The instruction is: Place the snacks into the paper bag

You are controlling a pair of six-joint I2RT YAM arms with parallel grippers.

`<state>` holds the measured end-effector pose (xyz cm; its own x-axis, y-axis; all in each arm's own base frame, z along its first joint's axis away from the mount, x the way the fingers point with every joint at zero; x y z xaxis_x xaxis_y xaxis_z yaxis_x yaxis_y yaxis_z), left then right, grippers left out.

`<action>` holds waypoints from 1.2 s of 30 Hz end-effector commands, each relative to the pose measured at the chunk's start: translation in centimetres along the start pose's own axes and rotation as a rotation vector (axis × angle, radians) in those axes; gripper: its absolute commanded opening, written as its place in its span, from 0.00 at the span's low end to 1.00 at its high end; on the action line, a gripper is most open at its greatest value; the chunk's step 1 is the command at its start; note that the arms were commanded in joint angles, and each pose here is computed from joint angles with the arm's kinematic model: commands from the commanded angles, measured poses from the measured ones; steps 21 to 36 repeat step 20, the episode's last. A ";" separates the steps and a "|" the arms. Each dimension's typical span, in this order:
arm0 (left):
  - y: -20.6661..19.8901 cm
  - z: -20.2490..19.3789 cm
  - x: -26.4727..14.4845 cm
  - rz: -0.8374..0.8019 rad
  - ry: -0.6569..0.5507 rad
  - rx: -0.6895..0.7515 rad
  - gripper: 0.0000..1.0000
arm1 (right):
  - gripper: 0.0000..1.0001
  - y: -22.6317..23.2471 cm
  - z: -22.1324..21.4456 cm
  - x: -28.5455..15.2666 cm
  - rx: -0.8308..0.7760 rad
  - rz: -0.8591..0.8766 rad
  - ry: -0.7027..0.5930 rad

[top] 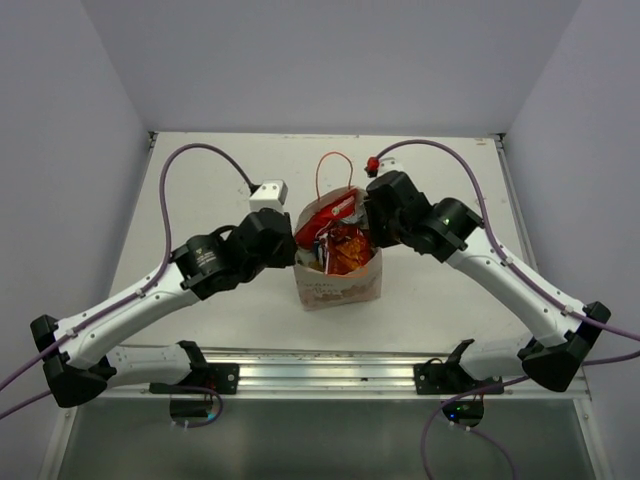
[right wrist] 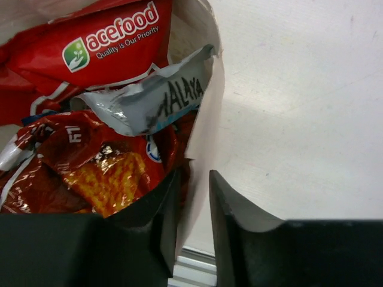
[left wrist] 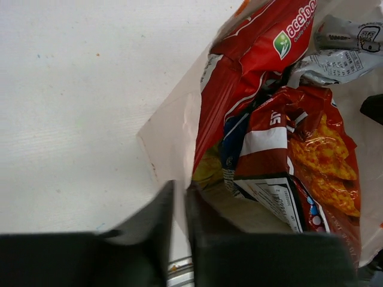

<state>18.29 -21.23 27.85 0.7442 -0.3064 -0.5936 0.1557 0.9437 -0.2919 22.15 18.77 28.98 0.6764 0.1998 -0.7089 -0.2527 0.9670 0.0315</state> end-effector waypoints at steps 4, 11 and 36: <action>-1.5 6.2 -2.9 -0.026 -0.254 0.061 0.77 | 0.71 -0.8 4.5 -4.5 0.047 -0.021 -0.132; -2.0 14.7 -6.8 0.059 -0.621 0.082 1.00 | 0.78 -3.4 8.2 -7.8 0.025 -0.200 -0.233; -2.5 16.0 -5.6 0.072 -0.605 0.098 1.00 | 0.83 -5.6 8.1 -8.6 0.037 -0.360 -0.255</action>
Point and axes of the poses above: each gripper's point midway between its finger pads, its own x axis out along the fingers, its own y axis along the line the jaws close on, z = x × y, the point moved 5 cm from there along -x, back along the fingers
